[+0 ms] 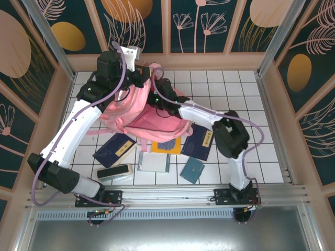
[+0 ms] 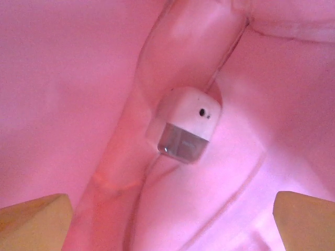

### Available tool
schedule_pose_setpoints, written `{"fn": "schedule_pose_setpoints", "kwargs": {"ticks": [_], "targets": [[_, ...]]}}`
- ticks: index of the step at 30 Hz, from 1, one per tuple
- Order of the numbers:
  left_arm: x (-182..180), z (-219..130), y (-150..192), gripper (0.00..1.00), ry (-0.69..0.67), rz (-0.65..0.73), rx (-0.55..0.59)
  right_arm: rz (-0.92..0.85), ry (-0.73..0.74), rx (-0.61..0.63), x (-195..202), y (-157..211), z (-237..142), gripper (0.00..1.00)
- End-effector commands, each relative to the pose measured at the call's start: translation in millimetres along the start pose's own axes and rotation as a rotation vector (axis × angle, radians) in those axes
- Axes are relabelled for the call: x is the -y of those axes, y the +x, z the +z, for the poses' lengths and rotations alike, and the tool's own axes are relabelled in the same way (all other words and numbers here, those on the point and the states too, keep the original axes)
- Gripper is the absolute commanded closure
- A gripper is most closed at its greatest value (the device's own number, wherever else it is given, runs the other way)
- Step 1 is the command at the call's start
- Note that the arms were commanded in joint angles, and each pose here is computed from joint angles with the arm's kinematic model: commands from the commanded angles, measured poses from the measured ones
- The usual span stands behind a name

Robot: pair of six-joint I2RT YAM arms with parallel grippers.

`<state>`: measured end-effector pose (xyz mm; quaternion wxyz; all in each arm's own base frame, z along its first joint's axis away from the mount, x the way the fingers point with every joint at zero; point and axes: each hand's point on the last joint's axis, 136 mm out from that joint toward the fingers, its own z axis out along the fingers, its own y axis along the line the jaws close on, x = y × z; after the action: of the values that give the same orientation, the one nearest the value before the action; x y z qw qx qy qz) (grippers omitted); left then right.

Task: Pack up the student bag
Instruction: Place the loose stationery in the student bag, then pick up the loose stationery from the bottom-left of the table.

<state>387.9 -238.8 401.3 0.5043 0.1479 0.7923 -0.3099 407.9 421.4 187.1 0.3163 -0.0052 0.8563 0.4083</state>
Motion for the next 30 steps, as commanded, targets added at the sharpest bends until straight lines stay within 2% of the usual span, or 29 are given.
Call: {"fn": "schedule_pose_setpoints", "kwargs": {"ticks": [1,5,7,9,11,15,17,19,25,30], "targets": [[13,-14,-48,1.00,0.037,0.051,0.164,-0.173,-0.101,0.245,-47,-49,-81,0.01],[9,-4,-39,1.00,0.032,0.038,0.129,-0.269,-0.055,0.356,-36,-57,-143,0.04],[8,0,-34,1.00,0.038,0.026,0.110,-0.386,-0.044,0.408,-32,-50,-173,0.05],[7,2,-30,1.00,0.040,0.017,0.097,-0.522,-0.124,0.449,-39,-38,-202,0.04],[7,6,-24,1.00,0.049,0.008,0.078,-0.722,-0.236,0.457,-44,-7,-220,0.07],[6,10,-16,1.00,0.055,0.004,0.054,-1.001,-0.440,0.339,-66,49,-239,0.08],[4,9,-15,1.00,0.049,0.009,0.055,-1.096,-0.604,0.237,-83,83,-247,0.14],[4,7,-15,1.00,0.045,0.011,0.062,-1.130,-0.647,0.186,-92,105,-237,0.14],[7,0,-17,1.00,0.047,0.014,0.072,-1.392,-0.733,-0.104,-97,206,-173,0.14],[10,-5,-17,1.00,0.061,0.007,0.079,-1.417,-0.811,-0.226,-95,247,-127,0.14]]}}
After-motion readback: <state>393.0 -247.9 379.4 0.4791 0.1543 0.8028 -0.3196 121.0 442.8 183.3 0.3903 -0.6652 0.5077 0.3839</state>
